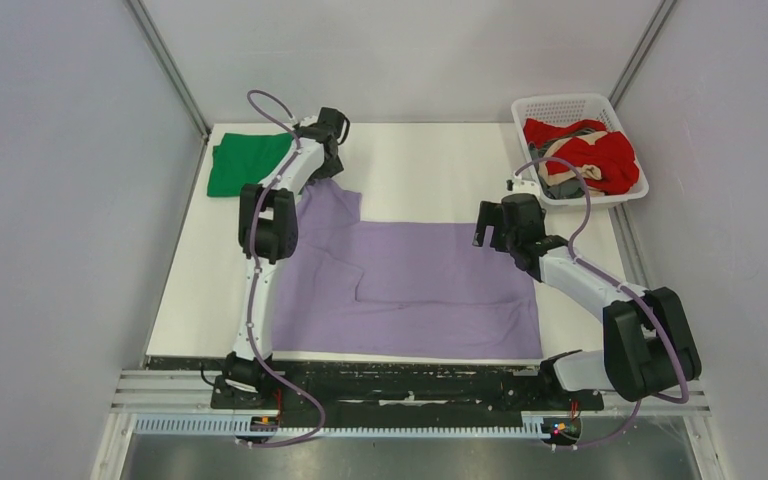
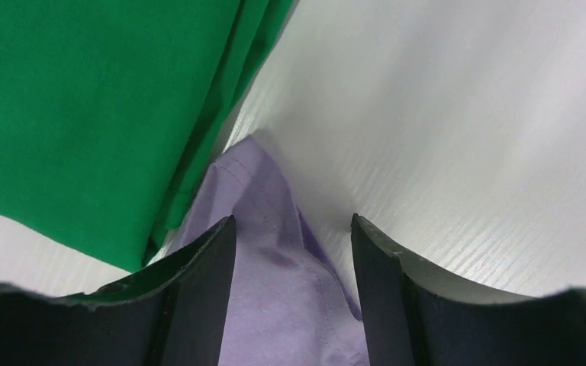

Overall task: Fold and stack the t-shirts
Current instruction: Grab the side of the flattened tshirt furthest away from the robot with both arms

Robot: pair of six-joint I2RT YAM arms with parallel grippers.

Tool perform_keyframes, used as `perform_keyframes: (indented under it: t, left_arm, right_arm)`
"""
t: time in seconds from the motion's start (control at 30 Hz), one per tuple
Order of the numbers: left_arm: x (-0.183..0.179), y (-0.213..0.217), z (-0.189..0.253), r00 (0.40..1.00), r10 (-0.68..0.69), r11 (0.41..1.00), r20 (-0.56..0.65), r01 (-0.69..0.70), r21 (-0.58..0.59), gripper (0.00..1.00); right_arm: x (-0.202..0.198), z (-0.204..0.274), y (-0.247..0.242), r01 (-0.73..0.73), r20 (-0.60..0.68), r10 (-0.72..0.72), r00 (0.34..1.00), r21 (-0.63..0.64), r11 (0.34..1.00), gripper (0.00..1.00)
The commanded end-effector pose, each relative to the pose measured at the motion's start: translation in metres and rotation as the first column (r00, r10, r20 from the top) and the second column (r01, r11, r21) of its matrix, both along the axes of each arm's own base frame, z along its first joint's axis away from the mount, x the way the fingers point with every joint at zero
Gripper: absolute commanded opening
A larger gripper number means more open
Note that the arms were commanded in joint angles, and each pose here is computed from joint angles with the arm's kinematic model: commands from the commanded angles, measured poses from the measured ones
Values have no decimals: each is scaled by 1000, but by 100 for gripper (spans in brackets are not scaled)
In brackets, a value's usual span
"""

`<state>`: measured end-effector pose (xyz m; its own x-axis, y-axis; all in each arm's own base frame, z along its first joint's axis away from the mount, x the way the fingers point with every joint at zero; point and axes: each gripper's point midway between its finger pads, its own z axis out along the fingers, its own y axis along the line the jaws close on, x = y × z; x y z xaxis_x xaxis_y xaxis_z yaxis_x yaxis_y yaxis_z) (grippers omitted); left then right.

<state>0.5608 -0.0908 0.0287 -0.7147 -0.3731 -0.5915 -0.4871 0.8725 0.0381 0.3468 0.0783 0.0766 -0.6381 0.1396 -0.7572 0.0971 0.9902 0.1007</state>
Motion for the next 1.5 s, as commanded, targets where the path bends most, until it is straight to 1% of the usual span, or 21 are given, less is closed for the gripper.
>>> perform_keyframes:
  t: [0.0,0.07,0.2,0.27,0.37,0.47,0.63,0.7,0.8,0.9,0.97,1.07,1.23,1.47]
  left_arm:
    - [7,-2,-5,999,35,999,18,-35,-20,59]
    - [0,-1,-6,999,40,999,-3,-40,-19,53]
    - [-18,6,-7,997,63,998,-37,-63,-2,45]
    - [-24,8,-7,997,66,998,-50,-66,7,39]
    - [-31,7,-10,996,66,998,-66,-66,-4,23]
    - [-30,4,-7,996,55,998,-65,-57,-19,2]
    - [-31,3,23,999,41,999,-21,-41,-26,2]
    - [-35,3,39,999,34,999,6,-34,-15,2]
    - [-43,-1,56,998,8,1000,58,-7,-17,2]
    - [-55,-5,70,995,-7,999,98,10,-36,2]
    - [-65,-6,71,994,-18,999,109,23,-39,2]
    - [-75,-7,76,991,-28,998,128,34,-43,2]
    - [-85,-8,80,991,-39,998,132,45,-38,2]
    - [-99,-4,83,991,-38,999,129,40,-19,2]
  right_arm:
    - [16,19,-1,8,67,-8,998,-5,1000,98]
    - [16,19,-2,13,68,-12,998,-9,1000,98]
    - [17,20,-5,28,68,-27,997,-21,999,98]
    - [18,20,-9,43,68,-41,997,-33,999,98]
    - [20,22,-17,80,73,-75,995,-61,995,98]
    - [27,23,-24,114,83,-107,991,-87,990,98]
    - [49,13,-34,189,50,-185,981,-103,976,97]
    - [60,7,-44,232,44,-228,973,-118,966,95]
    - [83,4,-52,276,77,-268,960,-136,951,90]
    - [96,-9,-53,273,26,-273,962,-186,944,85]
    - [96,-21,-54,267,-9,-275,961,-212,940,84]
    - [95,-31,-60,286,-18,-299,954,-245,927,83]
    - [89,-49,-60,278,-63,-303,951,-255,926,81]
    - [64,-57,-60,278,-97,-307,947,-232,932,67]
